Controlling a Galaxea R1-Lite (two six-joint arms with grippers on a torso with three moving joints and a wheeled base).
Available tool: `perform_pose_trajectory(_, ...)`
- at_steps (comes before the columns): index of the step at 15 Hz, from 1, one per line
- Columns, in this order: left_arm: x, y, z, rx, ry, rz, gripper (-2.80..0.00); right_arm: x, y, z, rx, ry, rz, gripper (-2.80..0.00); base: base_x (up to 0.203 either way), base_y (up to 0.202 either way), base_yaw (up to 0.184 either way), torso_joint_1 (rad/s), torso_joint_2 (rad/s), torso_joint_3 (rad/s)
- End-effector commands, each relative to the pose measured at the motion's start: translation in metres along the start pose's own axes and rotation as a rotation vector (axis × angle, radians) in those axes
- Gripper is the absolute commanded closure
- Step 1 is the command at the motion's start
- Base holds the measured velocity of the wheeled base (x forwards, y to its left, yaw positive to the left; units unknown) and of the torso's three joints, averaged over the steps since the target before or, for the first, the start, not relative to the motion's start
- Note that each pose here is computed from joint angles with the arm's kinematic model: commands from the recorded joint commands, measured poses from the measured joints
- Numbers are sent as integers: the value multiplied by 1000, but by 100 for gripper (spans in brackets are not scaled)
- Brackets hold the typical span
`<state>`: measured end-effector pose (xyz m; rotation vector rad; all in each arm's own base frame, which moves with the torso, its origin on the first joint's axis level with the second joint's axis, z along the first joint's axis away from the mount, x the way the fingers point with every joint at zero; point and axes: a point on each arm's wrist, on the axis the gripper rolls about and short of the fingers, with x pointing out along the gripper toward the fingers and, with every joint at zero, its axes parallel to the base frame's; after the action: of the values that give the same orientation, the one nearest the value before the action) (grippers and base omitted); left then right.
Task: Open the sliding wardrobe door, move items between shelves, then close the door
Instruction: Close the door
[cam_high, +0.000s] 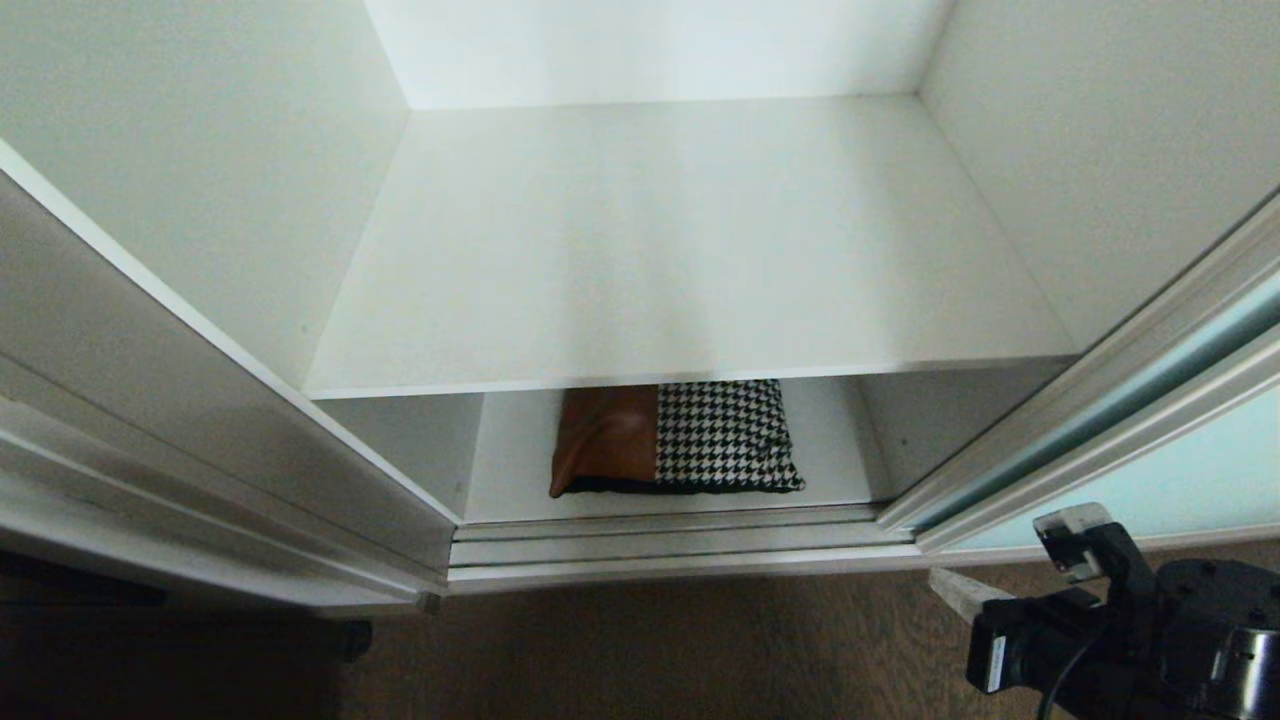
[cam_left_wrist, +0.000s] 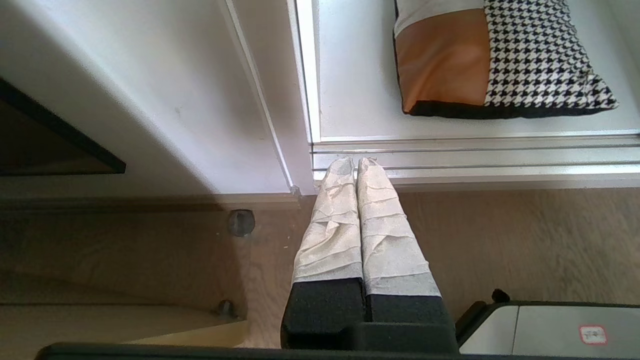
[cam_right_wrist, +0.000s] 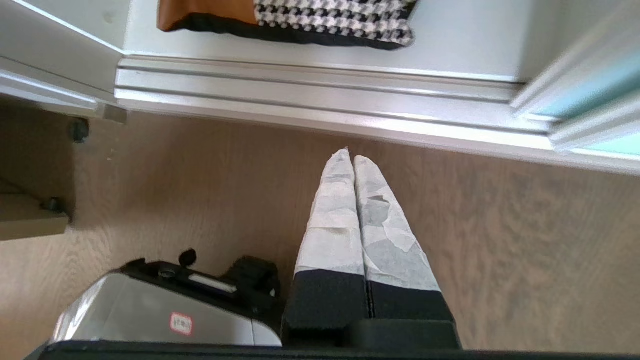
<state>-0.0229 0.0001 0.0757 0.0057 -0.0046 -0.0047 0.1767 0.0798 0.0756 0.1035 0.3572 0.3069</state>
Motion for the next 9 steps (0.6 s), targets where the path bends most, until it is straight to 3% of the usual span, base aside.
perform_pose_trajectory(1, 0, 0, 0, 0, 0, 1, 0, -25, 2, 15, -2, -76, 15, 0, 0, 0, 0, 0, 0, 0)
perform_pose_trajectory(4, 0, 0, 0, 0, 0, 0, 0, -46, 1, 22, -10, -106, 14, 0, 0, 0, 0, 0, 0, 0)
perform_pose_trajectory(9, 0, 0, 0, 0, 0, 0, 0, -85, -5, 18, -43, -79, 23, 0, 0, 0, 0, 0, 0, 0)
